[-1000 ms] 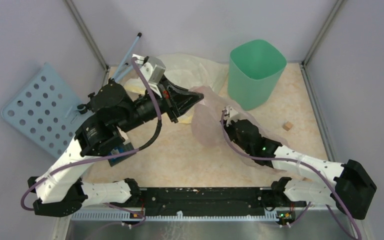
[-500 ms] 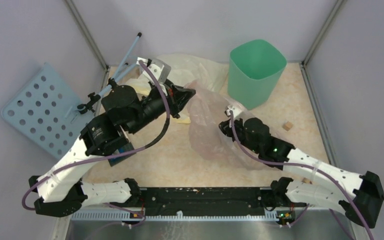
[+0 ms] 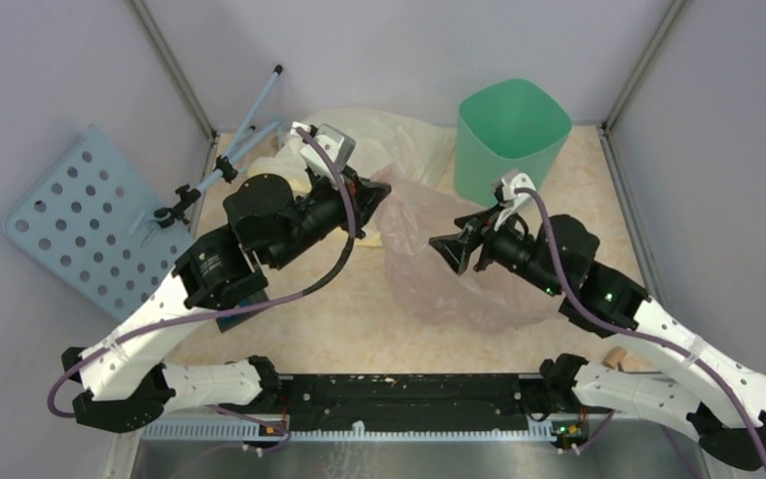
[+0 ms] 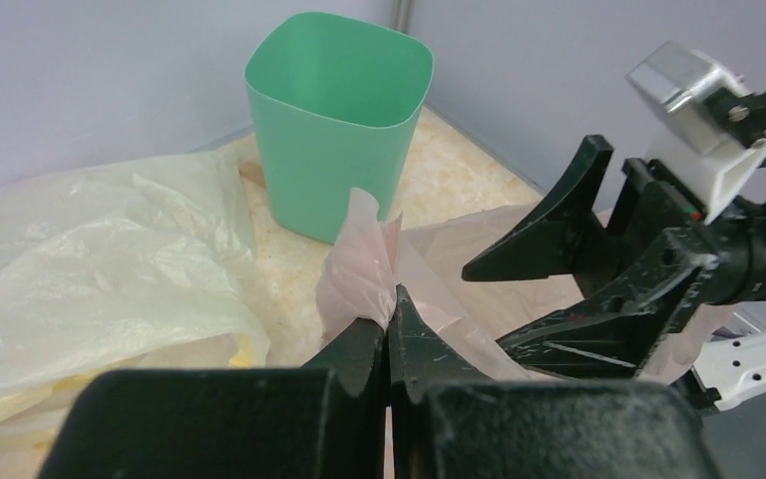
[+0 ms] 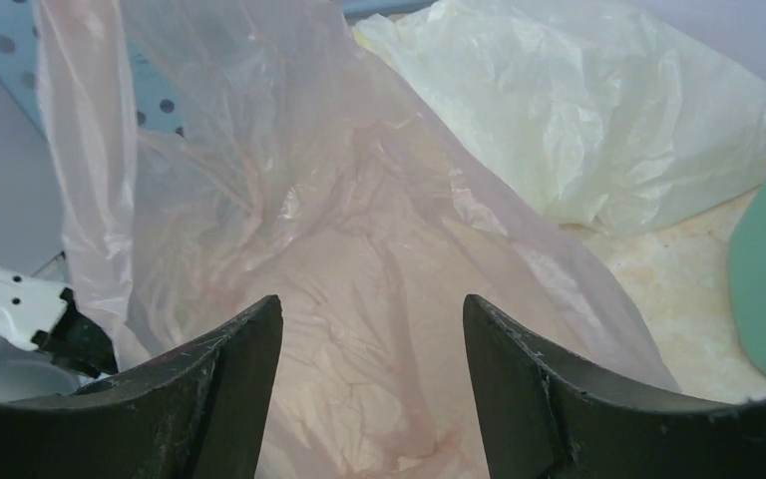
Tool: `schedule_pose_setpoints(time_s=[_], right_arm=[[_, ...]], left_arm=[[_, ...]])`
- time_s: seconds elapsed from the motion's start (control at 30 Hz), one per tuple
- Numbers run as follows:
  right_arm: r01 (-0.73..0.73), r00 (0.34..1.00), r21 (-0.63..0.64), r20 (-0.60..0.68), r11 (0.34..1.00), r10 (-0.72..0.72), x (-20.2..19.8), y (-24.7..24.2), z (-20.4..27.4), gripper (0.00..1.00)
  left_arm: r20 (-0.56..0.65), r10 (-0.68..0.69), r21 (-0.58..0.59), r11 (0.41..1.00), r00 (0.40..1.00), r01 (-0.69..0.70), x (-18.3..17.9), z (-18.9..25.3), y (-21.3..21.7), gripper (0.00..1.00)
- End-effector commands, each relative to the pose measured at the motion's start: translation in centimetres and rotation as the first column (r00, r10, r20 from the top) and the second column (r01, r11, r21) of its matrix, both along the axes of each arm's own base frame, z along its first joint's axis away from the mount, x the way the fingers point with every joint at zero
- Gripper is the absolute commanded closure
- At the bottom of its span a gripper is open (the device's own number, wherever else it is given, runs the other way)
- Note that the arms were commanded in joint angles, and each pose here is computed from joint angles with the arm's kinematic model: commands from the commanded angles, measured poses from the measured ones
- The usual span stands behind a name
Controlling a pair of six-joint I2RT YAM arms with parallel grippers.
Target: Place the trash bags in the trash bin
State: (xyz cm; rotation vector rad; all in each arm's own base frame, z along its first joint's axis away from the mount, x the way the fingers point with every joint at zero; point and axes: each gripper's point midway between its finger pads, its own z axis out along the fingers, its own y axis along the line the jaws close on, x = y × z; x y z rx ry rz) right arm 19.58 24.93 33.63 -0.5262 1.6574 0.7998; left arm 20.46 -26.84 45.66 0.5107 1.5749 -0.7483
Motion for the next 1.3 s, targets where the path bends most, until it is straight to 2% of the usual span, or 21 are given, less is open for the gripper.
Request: schedule_pose_setpoints(time_s=[0.0, 0.1, 0.17, 0.37, 0.47, 0.6, 0.8, 1.03, 1.13, 1.27], right_arm=[[0.011, 1.000, 0.111, 0.012, 0.994, -0.013, -1.1, -1.1, 4.5, 0.31], [0.024, 0.998, 0.187, 0.049, 0.982, -0.034, -1.7, -2.4, 7.2, 0.24], [0.047, 0.997, 0.203, 0.051, 0.978, -0.058, -1.9, -3.4, 8.2, 0.22], [0.217, 0.976, 0.113, -0.011, 0.970, -0.217, -1.4, -7.3, 7.2, 0.20], [0.264, 0.964, 0.048, 0.004, 0.963, -0.264, -1.5, -9.1, 6.7, 0.18], [0.173, 0.985, -0.118, 0.008, 0.978, -0.173, -2.2, -8.3, 4.5, 0.14], [0.139, 0.979, -0.339, -0.096, 0.930, -0.181, -0.8, -6.5, -1.8, 0.14], [0.013, 0.994, -0.313, -0.100, 0.950, -0.047, -1.5, -4.1, -3.7, 0.13], [0.011, 0.992, -0.343, -0.114, 0.939, -0.053, -1.4, -4.1, -4.5, 0.15], [0.058, 0.985, -0.368, -0.131, 0.928, -0.114, -1.0, -5.0, -4.8, 0.25]], left_arm=[[0.034, 0.049, -0.011, 0.999, 0.998, -0.048, 0.9, 0.8, 0.3, 1.00], [0.027, 0.121, 0.031, 0.992, 0.992, -0.122, 1.9, 0.3, 1.2, 1.00], [0.039, 0.136, 0.028, 0.990, 0.990, -0.137, 1.9, 0.6, 1.7, 1.00], [0.069, 0.129, -0.034, 0.991, 0.989, -0.127, 0.8, 2.5, 3.1, 1.00], [0.088, 0.103, -0.055, 0.994, 0.991, -0.098, 0.2, 3.1, 3.2, 1.00], [0.096, 0.067, -0.071, 0.996, 0.993, -0.060, -0.3, 3.5, 2.9, 1.00], [0.094, 0.051, -0.071, 0.997, 0.994, -0.045, -0.6, 3.3, 2.7, 1.00], [0.088, 0.064, -0.055, 0.997, 0.994, -0.059, -0.5, 2.7, 3.1, 1.00], [0.091, 0.065, -0.056, 0.997, 0.994, -0.060, -0.6, 2.7, 3.3, 1.00], [0.086, 0.084, -0.048, 0.996, 0.993, -0.080, -0.5, 2.4, 3.7, 1.00]])
